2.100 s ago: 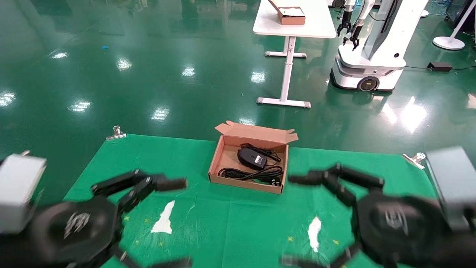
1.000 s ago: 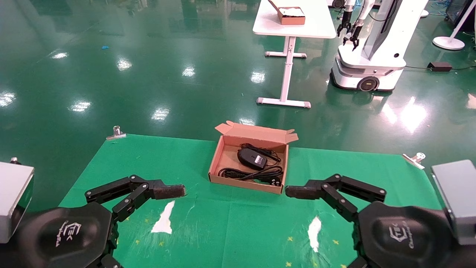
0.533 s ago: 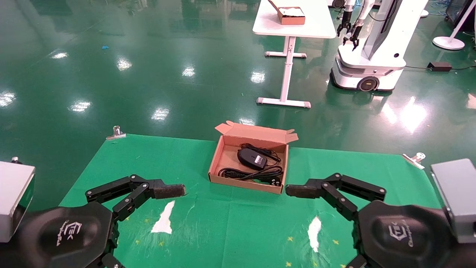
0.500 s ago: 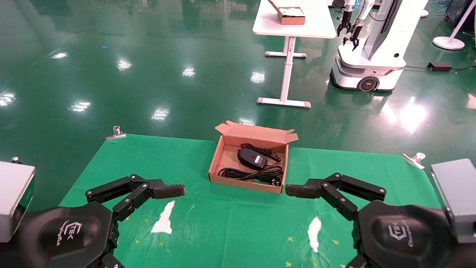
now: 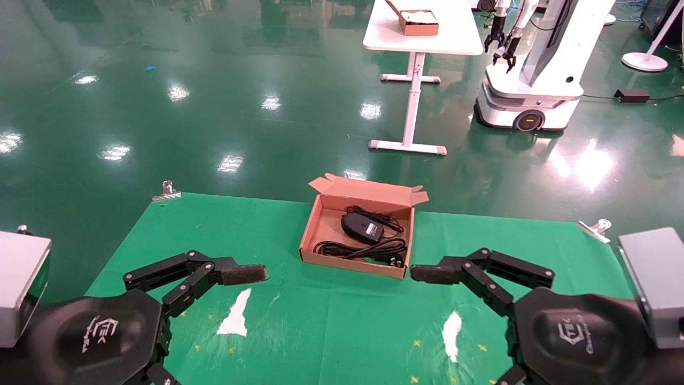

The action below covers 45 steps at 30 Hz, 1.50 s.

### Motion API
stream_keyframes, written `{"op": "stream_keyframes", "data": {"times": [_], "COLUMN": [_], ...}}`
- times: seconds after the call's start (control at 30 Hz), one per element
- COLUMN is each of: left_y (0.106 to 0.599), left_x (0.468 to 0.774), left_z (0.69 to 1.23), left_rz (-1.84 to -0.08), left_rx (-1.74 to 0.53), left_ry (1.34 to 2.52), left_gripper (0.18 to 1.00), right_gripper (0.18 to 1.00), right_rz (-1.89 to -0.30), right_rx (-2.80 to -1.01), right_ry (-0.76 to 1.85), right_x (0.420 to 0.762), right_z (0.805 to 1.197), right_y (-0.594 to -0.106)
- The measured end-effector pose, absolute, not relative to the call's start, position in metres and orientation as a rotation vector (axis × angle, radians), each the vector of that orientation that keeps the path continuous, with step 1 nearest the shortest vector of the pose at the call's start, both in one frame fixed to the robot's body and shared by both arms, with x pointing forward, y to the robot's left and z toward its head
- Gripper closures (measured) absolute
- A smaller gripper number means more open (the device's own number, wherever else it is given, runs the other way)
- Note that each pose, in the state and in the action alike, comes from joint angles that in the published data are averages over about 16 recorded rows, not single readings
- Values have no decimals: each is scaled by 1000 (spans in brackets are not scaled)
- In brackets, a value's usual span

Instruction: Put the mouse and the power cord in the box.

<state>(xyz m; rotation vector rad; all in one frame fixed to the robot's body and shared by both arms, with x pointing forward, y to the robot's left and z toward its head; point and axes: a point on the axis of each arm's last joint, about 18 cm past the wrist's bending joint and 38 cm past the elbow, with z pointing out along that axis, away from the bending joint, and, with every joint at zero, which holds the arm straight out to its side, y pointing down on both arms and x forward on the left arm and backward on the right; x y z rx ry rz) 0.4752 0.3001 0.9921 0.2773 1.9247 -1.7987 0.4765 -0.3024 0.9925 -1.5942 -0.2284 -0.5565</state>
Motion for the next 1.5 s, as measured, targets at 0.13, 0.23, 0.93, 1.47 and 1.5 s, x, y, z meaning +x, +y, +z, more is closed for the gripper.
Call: {"op": "stream_keyframes", "data": {"times": [0.13, 0.23, 0.93, 1.47, 1.5], "left_y": [300, 300, 300, 300, 300], "left_x": [475, 475, 475, 475, 475], "left_z": [992, 992, 992, 992, 992], "left_rz": [-1799, -1799, -1799, -1799, -1799], "left_rx": [277, 277, 277, 277, 277], "left_ry": [1925, 1925, 1925, 1925, 1925], "left_gripper": [184, 184, 184, 184, 184], "right_gripper": [178, 178, 178, 178, 178], "right_rz": [-557, -557, -557, -557, -557], "right_rx": [-1594, -1594, -1594, -1594, -1594], "right_ry": [-228, -228, -229, -229, -229], "right_x": [477, 477, 477, 477, 477], "right_z": [993, 993, 993, 993, 993], "right_y": [-302, -302, -302, -302, -302]}}
